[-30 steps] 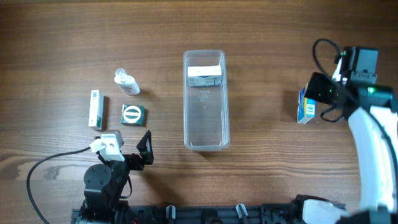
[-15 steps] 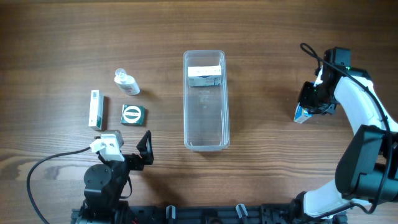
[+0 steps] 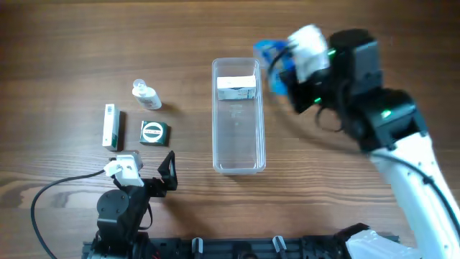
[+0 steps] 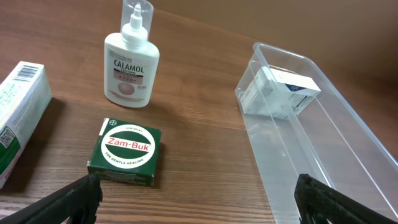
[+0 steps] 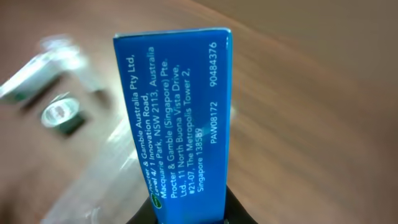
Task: Pack container
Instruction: 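Carry the blue box over the container and lower it inside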
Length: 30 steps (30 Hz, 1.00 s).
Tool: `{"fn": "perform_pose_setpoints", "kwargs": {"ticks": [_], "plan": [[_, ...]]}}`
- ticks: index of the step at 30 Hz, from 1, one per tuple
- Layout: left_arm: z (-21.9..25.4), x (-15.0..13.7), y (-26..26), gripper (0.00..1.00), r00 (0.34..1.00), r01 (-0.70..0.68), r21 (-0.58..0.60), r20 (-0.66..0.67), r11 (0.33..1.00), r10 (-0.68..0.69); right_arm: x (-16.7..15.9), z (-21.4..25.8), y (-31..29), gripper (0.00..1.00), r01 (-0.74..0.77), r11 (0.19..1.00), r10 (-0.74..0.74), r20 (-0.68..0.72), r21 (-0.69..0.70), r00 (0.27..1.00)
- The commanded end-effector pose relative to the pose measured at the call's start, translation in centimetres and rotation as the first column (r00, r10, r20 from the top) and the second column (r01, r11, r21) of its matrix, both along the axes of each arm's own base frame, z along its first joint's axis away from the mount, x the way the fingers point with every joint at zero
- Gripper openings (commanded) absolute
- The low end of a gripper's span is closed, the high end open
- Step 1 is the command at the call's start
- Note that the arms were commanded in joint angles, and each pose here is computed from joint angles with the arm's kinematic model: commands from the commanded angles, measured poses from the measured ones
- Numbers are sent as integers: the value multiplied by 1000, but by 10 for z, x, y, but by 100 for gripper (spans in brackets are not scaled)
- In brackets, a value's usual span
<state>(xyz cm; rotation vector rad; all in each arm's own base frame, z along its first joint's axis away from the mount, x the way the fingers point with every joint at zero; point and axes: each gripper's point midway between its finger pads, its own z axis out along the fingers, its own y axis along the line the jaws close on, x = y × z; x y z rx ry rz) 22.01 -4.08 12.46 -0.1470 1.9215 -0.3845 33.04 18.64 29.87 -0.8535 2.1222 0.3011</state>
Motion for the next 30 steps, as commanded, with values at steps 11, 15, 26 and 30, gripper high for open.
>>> {"fn": "perform_pose_setpoints", "kwargs": {"ticks": [11,15,26,30], "plan": [[1,0,0,100,1000,6,19,13,1000,-6,9,-167,62,4,-577,441,617,-234,-688,751],[1,0,0,100,1000,6,19,13,1000,-6,17,-186,55,4,-591,445,593,-273,-673,757],[2,0,0,100,1000,6,19,13,1000,-6,30,-194,70,4,-629,515,646,-218,-582,731],[1,0,0,100,1000,6,19,13,1000,-6,32,-225,69,4,-653,492,630,-282,-576,724]]}}
